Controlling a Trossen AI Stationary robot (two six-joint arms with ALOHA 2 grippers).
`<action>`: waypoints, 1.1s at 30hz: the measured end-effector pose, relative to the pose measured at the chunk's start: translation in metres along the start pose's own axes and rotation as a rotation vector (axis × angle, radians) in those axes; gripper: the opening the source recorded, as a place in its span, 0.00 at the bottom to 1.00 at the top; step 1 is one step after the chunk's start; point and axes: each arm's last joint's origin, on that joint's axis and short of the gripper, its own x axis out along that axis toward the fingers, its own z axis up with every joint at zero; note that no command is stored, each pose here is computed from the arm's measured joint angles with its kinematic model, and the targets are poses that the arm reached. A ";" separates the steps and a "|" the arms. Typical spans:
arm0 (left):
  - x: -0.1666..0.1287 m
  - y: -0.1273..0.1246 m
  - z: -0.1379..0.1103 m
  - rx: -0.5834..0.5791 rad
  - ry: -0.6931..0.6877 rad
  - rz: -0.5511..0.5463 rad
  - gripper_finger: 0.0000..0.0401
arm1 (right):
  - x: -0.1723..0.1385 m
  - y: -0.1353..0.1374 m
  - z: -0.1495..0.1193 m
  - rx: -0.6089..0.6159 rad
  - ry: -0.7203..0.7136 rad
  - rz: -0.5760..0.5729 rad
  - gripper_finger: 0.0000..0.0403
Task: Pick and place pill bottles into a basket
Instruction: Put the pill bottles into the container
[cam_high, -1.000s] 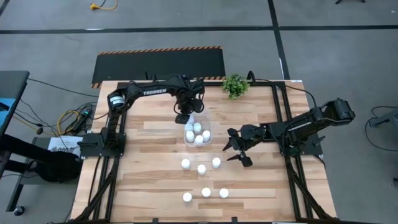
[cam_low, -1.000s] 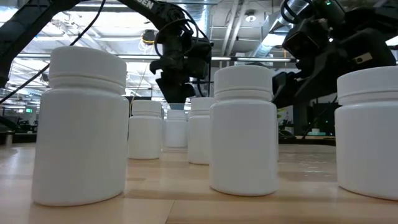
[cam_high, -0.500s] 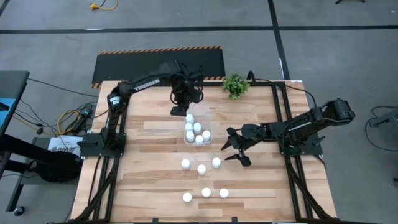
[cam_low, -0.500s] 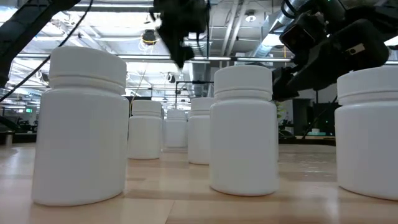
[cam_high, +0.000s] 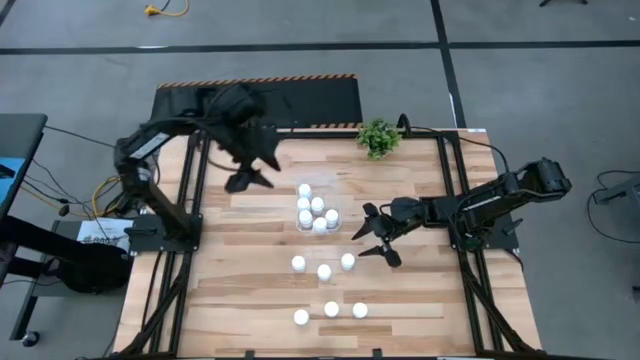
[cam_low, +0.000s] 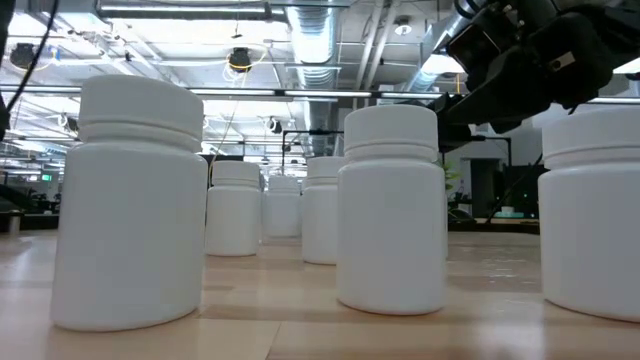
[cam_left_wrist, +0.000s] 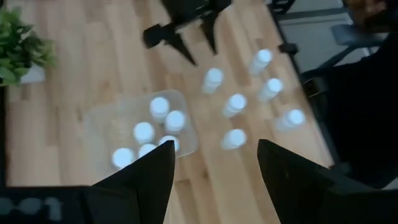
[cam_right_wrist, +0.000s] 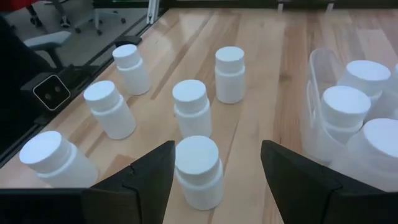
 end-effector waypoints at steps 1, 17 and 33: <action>-0.002 -0.007 -0.002 0.001 -0.004 -0.009 0.54 | 0.000 0.000 0.000 0.000 0.000 0.000 0.57; 0.108 -0.033 -0.144 -0.070 -0.316 0.034 0.54 | 0.001 0.006 0.006 0.089 -0.053 0.023 0.57; 0.169 -0.046 -0.207 -0.054 -0.509 0.067 0.54 | 0.003 0.009 -0.003 0.129 0.031 -0.146 0.57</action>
